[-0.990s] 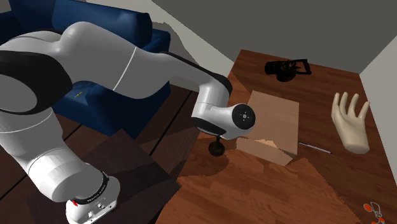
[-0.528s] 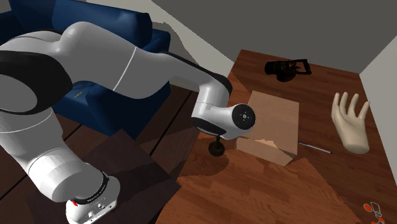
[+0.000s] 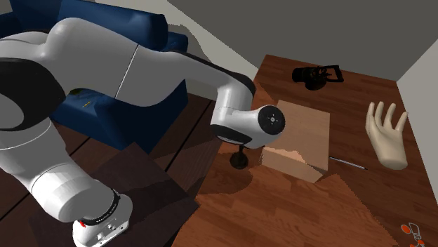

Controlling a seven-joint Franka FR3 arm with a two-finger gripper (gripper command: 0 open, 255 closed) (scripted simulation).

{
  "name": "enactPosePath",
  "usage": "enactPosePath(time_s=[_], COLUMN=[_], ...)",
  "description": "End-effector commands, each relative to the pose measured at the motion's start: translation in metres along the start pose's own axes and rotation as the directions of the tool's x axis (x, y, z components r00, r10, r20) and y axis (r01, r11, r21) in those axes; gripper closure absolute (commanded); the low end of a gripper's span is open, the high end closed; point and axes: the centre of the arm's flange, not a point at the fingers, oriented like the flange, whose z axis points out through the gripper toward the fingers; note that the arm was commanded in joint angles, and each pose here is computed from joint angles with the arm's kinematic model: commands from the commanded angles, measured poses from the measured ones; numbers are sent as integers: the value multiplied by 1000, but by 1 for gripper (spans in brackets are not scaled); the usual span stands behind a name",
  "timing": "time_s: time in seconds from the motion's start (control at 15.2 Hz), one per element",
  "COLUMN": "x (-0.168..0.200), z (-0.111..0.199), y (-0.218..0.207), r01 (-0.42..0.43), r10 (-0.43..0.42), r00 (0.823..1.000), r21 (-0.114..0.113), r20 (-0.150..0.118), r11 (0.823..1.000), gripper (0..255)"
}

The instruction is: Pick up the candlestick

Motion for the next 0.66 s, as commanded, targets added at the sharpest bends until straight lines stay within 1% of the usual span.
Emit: enactPosePath(time_s=[0.0, 0.46, 0.59], x=[3, 18, 18], z=[-11, -44, -45], y=[-2, -7, -7], r01=[0, 0, 0], r10=[0, 0, 0], r00=[1000, 1000, 1000], r21=[0, 0, 0], r20=[0, 0, 0], r11=[1000, 1000, 1000], gripper=[255, 255, 255])
